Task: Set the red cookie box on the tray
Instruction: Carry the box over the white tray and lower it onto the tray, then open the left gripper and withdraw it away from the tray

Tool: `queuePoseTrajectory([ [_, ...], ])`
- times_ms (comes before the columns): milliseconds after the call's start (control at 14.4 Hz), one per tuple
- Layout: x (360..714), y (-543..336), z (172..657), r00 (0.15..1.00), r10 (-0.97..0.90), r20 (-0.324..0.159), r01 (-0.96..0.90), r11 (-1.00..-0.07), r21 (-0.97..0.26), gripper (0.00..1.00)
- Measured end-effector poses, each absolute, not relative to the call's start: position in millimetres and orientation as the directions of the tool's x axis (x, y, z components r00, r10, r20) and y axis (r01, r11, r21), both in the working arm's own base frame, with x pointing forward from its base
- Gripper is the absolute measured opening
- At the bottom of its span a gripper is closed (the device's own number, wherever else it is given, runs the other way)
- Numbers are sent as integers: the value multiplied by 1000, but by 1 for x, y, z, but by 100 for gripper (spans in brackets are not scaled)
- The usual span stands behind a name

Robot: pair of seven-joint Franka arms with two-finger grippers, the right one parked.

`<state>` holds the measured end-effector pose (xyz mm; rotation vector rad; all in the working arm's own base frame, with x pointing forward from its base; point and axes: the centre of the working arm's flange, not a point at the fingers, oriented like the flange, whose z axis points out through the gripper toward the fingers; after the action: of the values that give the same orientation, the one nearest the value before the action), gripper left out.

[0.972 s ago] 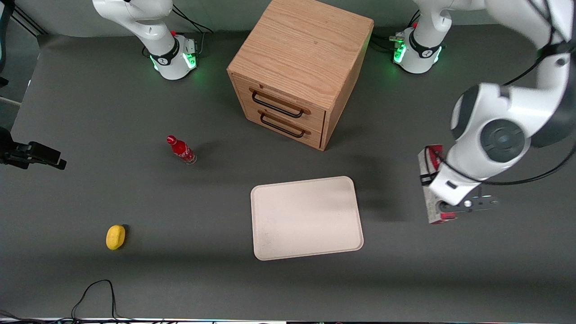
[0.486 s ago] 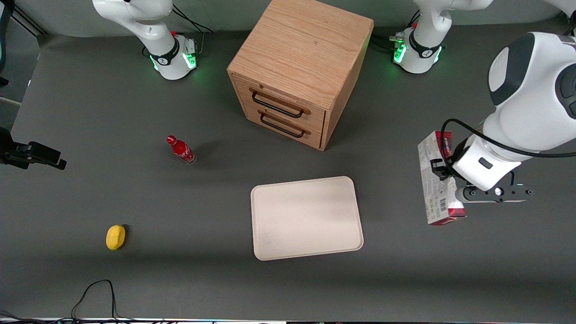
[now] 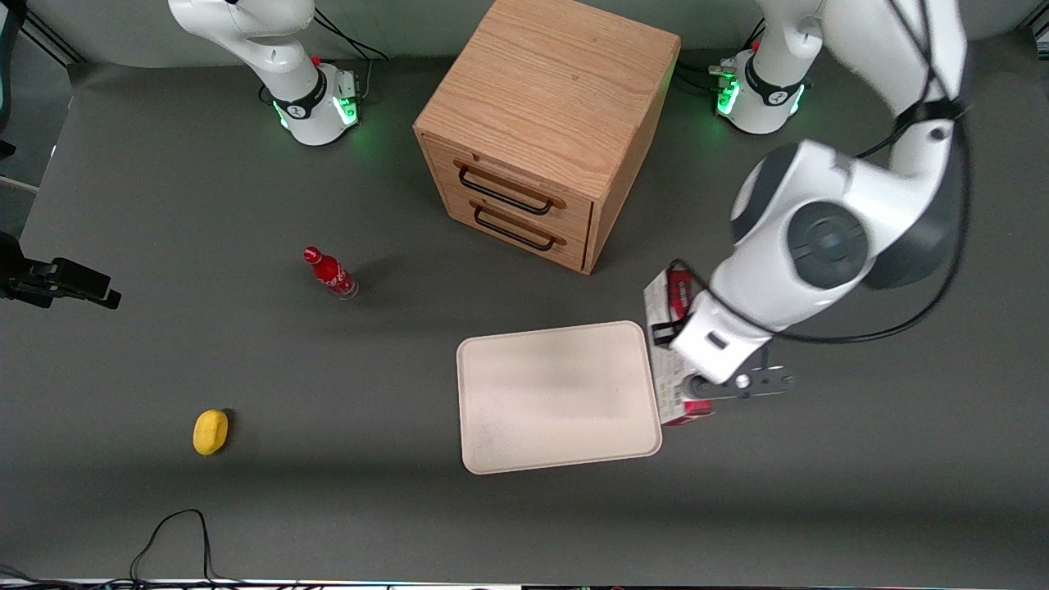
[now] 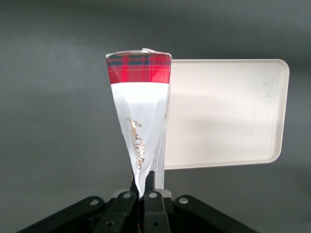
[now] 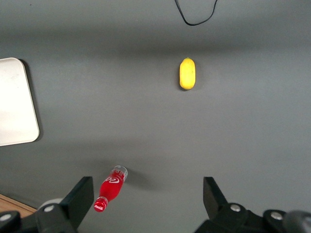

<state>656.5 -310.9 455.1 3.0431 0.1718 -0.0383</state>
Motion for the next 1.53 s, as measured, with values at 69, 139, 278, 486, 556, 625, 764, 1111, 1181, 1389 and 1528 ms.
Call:
queuePoseTrajectory([
  [69, 659, -324, 432, 993, 119, -26, 121, -990, 73, 3],
  [139, 661, -334, 408, 993, 121, -18, 121, -991, 51, 3],
  [278, 664, -345, 363, 993, 116, -4, 116, -993, 33, 3],
  [486, 668, -347, 304, 993, 115, 7, 115, -993, 37, 3],
  [556, 668, -346, 291, 993, 116, 4, 116, -993, 32, 3],
  [625, 669, -345, 284, 993, 118, 1, 118, -993, 27, 3],
  [764, 669, -343, 278, 990, 141, -3, 141, -990, 21, 3],
  [1111, 671, -340, 276, 988, 153, 25, 153, -988, -13, 29],
  [1181, 673, -339, 282, 988, 151, 39, 151, -988, -14, 41],
  [1389, 685, -323, 325, 981, 168, 94, 168, -986, 6, 73],
  [1528, 690, -285, 380, 974, 192, 118, 194, -981, 2, 94],
])
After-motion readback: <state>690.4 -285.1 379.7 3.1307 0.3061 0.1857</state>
